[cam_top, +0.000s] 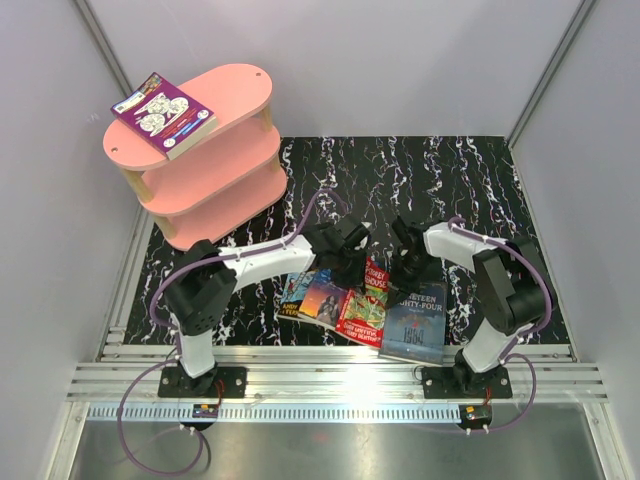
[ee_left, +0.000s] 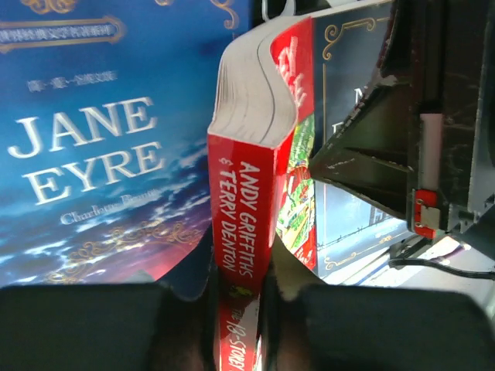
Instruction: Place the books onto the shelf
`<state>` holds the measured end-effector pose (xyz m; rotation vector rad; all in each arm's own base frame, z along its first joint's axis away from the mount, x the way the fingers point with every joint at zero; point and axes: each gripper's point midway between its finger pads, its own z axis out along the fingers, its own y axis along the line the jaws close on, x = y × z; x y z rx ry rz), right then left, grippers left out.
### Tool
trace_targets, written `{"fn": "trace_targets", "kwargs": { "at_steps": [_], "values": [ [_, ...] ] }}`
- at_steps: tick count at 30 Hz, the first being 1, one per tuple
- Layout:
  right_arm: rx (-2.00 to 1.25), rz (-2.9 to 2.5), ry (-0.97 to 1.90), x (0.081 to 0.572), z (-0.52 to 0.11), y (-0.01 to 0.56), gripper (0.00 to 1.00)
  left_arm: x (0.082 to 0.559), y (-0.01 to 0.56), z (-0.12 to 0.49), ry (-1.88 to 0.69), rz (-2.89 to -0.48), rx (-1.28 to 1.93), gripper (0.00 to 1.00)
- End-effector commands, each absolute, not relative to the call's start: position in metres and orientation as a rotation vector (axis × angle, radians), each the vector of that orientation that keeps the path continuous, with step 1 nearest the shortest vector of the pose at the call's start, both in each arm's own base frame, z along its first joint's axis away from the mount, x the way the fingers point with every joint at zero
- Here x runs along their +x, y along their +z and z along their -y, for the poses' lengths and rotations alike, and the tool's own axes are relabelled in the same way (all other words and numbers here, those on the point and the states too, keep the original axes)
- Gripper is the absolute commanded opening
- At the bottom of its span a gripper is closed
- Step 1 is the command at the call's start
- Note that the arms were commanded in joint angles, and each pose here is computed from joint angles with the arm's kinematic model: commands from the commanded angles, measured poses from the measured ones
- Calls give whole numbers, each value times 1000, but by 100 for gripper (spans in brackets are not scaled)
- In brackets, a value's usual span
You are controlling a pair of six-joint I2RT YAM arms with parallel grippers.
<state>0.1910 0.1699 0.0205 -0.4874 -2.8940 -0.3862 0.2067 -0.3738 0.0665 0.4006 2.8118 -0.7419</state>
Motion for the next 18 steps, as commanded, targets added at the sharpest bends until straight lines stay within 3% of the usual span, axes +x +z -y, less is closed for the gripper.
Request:
{"fn": "trace_targets", "kwargs": {
  "at_steps": [1,3,5,6,7,8,10,16,18],
  "values": [
    [-454,2972,-274,190,-157,0,0,203,55,358,-595,-2858,411,0],
    [-455,2988,-263,192,-155,8,0,205,73,360,-626,-2823,405,0],
    [-458,3044,-289,200,-155,29,7,209,95,361,-639,-2789,399,0],
    [-467,3059,-296,203,-156,44,19,210,108,361,-649,-2765,401,0],
    [-477,3111,-341,210,-156,65,59,210,126,355,-641,-2743,403,0],
    [-493,3152,-332,215,-153,79,78,218,156,361,-679,-2678,395,0],
    [-531,3241,-392,225,-153,129,100,230,191,347,-643,-2631,363,0],
    [-575,3462,-519,237,-141,235,100,303,366,282,-759,-2283,142,0],
    [-561,3475,-547,233,-140,246,100,334,432,244,-812,-2104,36,0]
  ]
}}
